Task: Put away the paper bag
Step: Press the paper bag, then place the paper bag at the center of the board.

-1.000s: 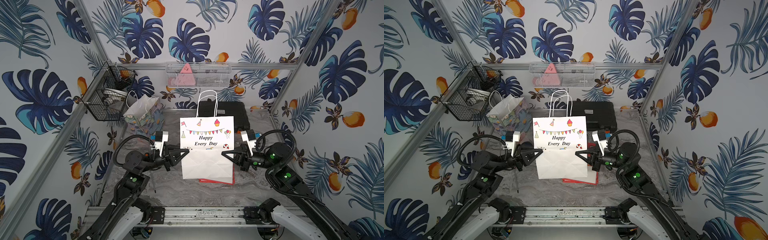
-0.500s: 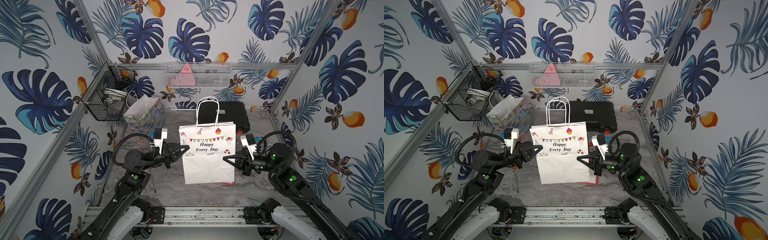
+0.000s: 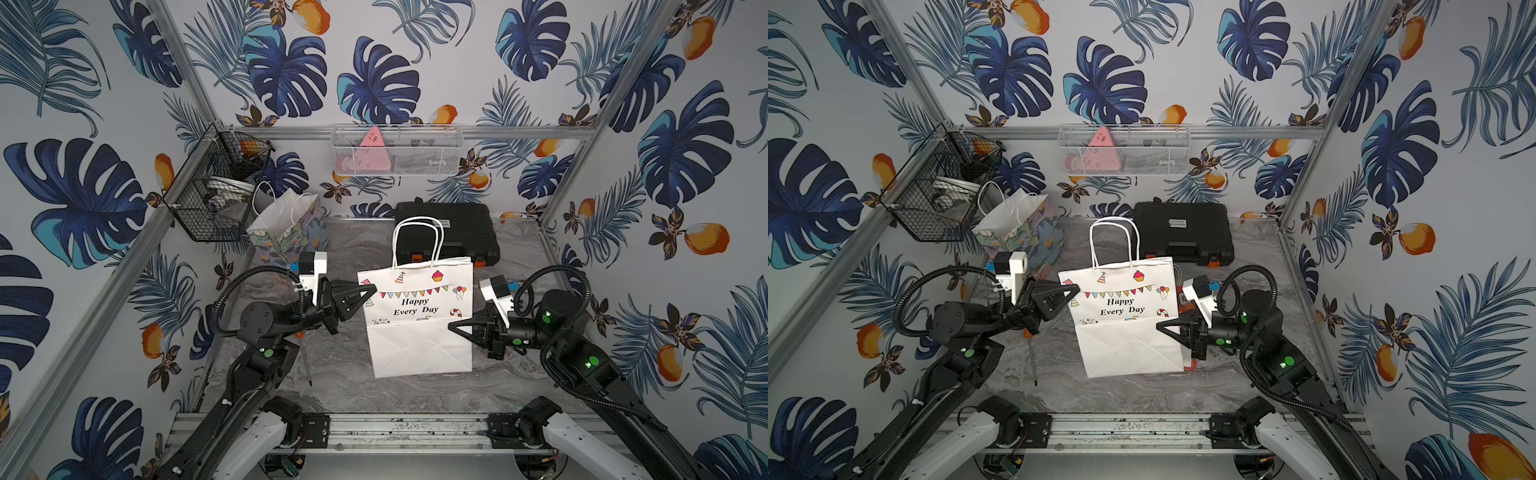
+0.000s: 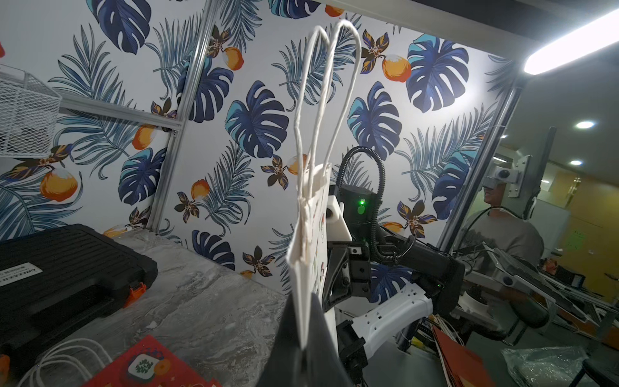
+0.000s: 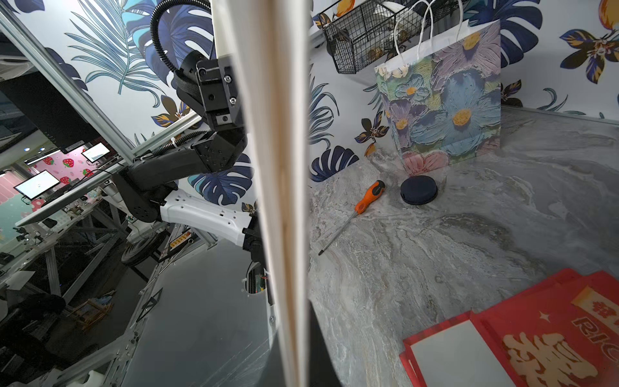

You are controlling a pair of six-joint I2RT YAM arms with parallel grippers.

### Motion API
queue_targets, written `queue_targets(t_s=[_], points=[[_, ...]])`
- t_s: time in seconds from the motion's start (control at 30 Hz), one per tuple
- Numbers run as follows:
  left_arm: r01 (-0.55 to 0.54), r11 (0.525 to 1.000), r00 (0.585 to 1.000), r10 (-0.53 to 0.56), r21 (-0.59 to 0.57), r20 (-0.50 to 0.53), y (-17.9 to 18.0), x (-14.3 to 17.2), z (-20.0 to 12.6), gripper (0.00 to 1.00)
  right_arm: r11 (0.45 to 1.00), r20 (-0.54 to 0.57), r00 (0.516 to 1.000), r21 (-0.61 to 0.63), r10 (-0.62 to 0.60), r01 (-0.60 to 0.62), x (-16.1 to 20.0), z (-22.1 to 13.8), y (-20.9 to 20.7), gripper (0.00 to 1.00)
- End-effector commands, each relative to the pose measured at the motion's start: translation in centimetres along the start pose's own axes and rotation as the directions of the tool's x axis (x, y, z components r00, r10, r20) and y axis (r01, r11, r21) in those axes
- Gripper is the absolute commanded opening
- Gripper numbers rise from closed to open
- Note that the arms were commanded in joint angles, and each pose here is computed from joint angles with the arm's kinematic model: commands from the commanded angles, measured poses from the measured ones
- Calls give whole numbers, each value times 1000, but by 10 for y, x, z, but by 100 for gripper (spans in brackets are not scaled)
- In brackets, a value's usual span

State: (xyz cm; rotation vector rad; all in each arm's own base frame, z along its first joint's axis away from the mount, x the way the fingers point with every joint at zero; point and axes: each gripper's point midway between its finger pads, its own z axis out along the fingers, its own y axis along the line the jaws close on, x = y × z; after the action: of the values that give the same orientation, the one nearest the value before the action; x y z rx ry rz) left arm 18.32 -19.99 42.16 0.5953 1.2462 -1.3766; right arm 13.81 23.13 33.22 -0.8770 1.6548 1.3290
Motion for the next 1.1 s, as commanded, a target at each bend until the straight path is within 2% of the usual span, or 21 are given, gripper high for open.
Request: queue_targets(t_s=[0.0, 0.03, 0.07, 0.13, 0.17, 0.2, 0.23, 0.27, 0.3, 0.4, 0.47, 0.53, 0.6, 0.63, 0.7, 0.8, 0.9, 1.07], points=[[-68, 998, 997, 68, -10, 46, -5, -14, 0, 0, 1000, -28, 1000, -2, 14, -14, 9, -1, 1, 0], [-67, 998, 997, 68, -13, 44, -4, -14, 0, 9, 1000, -30, 999, -1, 15, -15, 9, -1, 1, 0], [-67, 998, 997, 68, -18, 45, -4, -15, 0, 23, 1000, -32, 999, -2, 16, -16, 9, -1, 1, 0], [-76, 997, 996, 77, -23, 50, -5, -18, 0, 31, 1000, -37, 999, -9, 17, -17, 11, -2, 3, 0], [-81, 996, 995, 82, -23, 57, -6, -20, 0, 31, 1000, -39, 999, -12, 15, -15, 11, -2, 4, 0], [-85, 996, 994, 86, -21, 61, -7, -22, 0, 25, 1000, -40, 999, -12, 15, -15, 11, -3, 5, 0], [-90, 996, 994, 91, -16, 64, -9, -23, 0, 17, 1000, -40, 999, -14, 13, -14, 12, -4, 5, 0], [-92, 996, 993, 93, -16, 68, -9, -24, 0, 3, 1000, -40, 999, -15, 12, -13, 12, -4, 6, 0], [-90, 996, 994, 91, -17, 67, -9, -24, 0, 0, 1000, -39, 999, -12, 11, -12, 12, -5, 7, 0], [-89, 996, 995, 90, -33, 43, -5, -18, 0, 0, 1000, -28, 1000, -6, 14, -14, 9, -7, 8, 0], [-83, 993, 996, 85, -82, 19, 5, -12, -2, 2, 999, -14, 999, 13, 35, -35, 8, -7, 5, 0], [-81, 982, 997, 82, -169, -3, 19, -7, -6, 50, 990, -4, 993, 81, 114, -113, 13, -8, -7, 0], [-93, 939, 995, 96, -332, -9, 43, -5, -18, 96, 957, -9, 972, 175, 234, -229, 29, -9, -27, 0], [-87, 906, 996, 91, -415, -10, 56, -2, -27, 99, 937, -8, 959, 215, 283, -274, 37, -9, -36, 0], [-96, 810, 995, 93, -579, -34, 83, 4, -48, 99, 881, 17, 924, 294, 382, -370, 52, -9, -57, 0], [-90, 699, 996, 46, -710, -81, 109, 17, -68, 99, 832, 67, 890, 331, 451, -446, 58, -3, -78, 0], [-86, 654, 994, 12, -752, -104, 117, 24, -77, 99, 789, 77, 856, 352, 511, -503, 66, 7, -96, 0], [-67, 650, 997, 13, -757, -77, 115, 30, -84, 99, 765, 68, 840, 378, 539, -521, 78, 19, -124, 0]])
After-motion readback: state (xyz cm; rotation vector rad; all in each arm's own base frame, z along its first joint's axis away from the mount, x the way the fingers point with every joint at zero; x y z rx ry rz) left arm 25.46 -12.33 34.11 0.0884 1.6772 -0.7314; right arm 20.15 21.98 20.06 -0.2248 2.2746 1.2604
